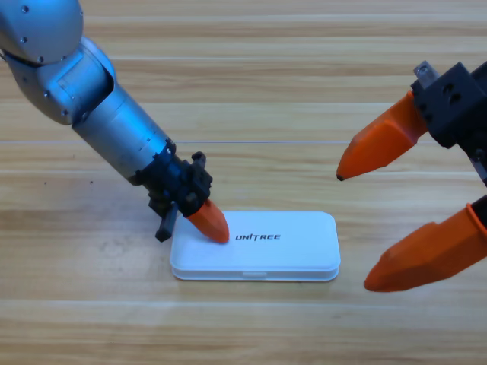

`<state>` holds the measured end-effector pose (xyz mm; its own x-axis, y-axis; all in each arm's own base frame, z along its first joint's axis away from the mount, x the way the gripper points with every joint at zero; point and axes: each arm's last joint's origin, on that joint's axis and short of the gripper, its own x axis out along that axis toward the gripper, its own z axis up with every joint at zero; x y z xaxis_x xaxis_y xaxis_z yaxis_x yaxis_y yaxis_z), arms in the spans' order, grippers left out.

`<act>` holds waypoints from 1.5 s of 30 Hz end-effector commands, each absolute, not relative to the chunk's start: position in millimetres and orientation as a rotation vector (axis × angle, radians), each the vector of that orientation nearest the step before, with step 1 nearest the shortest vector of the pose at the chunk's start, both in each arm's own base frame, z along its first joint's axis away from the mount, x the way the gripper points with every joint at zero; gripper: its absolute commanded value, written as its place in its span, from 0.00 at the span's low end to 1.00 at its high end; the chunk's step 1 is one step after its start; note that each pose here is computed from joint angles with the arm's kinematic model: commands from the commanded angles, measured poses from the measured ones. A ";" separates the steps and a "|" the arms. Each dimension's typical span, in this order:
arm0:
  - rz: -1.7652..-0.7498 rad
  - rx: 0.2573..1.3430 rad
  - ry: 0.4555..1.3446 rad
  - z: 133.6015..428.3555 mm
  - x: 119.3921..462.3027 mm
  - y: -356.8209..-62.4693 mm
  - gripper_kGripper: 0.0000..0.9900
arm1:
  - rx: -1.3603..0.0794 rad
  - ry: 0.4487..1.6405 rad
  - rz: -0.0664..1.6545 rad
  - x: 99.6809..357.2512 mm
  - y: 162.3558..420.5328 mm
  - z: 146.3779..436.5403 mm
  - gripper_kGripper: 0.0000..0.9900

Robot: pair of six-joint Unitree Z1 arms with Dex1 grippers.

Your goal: Clean up eraser and pencils

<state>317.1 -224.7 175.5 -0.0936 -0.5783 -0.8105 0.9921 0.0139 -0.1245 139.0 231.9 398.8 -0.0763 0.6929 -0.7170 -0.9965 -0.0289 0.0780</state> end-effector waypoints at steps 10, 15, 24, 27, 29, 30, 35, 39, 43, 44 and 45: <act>-1.489 0.718 0.954 136.2 290.7 -228.8 0.00 | -0.562 0.723 1.539 146.0 239.7 385.8 1.00; -1.445 0.743 0.869 205.5 276.1 -219.4 0.00 | -0.562 0.720 1.539 145.5 239.0 386.7 1.00; -1.436 0.754 0.669 357.3 207.5 -175.4 0.00 | -0.555 0.722 1.536 145.6 239.1 387.6 1.00; -1.449 0.744 0.615 381.3 188.4 -164.5 0.00 | -0.555 0.720 1.536 145.7 239.2 388.0 1.00; -1.462 0.738 0.593 388.2 180.1 -162.0 0.00 | -0.554 0.723 1.535 145.9 239.6 387.6 1.00; -1.469 0.736 0.584 389.8 177.6 -162.2 0.00 | -0.554 0.723 1.535 145.9 239.6 387.6 1.00; -1.509 0.734 0.589 387.5 169.7 -169.9 0.00 | -0.554 0.721 1.535 146.0 239.6 388.0 1.00; -1.505 0.743 0.600 385.6 169.3 -170.7 0.82 | -0.554 0.721 1.535 146.0 239.6 388.0 1.00; -1.505 0.740 0.605 384.8 169.5 -170.9 1.00 | -0.554 0.723 1.535 145.9 239.6 387.6 1.00; -1.502 0.739 0.610 384.4 169.9 -171.2 1.00 | -0.554 0.723 1.535 145.9 239.6 387.6 1.00; -1.504 0.736 0.617 382.8 170.3 -171.6 1.00 | -0.554 0.723 1.535 145.9 239.6 387.6 1.00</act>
